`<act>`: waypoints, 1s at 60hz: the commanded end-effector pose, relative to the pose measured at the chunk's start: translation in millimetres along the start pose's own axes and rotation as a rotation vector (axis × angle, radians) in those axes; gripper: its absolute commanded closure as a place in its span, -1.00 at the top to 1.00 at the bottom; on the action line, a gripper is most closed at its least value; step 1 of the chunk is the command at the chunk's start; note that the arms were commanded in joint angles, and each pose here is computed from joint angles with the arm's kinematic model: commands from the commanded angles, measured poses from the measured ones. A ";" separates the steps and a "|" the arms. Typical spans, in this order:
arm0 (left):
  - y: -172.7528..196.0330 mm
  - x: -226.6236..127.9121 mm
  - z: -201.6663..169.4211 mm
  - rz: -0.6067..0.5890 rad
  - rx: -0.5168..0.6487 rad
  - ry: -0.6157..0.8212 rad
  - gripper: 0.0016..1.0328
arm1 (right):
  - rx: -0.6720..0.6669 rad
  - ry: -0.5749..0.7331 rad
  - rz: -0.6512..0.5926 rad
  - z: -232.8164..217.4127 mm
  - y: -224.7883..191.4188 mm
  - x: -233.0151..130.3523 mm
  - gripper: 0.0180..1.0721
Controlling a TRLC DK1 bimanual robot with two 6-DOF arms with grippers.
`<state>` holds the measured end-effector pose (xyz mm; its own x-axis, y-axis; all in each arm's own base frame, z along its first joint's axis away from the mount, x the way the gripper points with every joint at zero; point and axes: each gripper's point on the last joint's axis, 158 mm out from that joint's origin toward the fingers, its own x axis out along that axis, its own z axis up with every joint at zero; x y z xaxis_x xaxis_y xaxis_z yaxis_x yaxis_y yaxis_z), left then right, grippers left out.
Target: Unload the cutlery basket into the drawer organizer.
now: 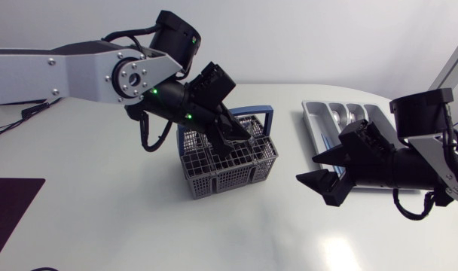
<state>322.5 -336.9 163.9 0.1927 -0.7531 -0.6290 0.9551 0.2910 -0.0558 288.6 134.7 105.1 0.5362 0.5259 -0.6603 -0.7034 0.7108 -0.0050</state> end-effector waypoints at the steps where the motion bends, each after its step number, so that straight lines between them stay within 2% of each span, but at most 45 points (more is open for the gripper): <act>1: 3.1 -21.4 29.0 0.031 0.013 -0.075 -0.77 | -0.010 0.016 0.011 -8.0 6.1 1.2 0.63; 28: 1.4 -50.5 52.9 0.082 -0.076 -0.169 -0.77 | -0.015 0.023 0.019 -10.1 10.6 3.0 0.63; 41: 0.6 -61.9 65.4 0.133 -0.059 -0.205 -0.77 | -0.023 0.005 0.011 -4.2 9.8 -0.5 0.63; 60: 1.6 -61.5 64.9 0.198 -0.077 -0.229 -0.77 | -0.020 0.013 0.016 -7.6 11.7 1.3 0.63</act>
<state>328.0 -330.0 243.9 0.3998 -0.7844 -0.4742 0.8839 0.4669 -0.0272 285.0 141.0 110.0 0.5371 0.5379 -0.6498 -0.7181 0.6957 -0.0177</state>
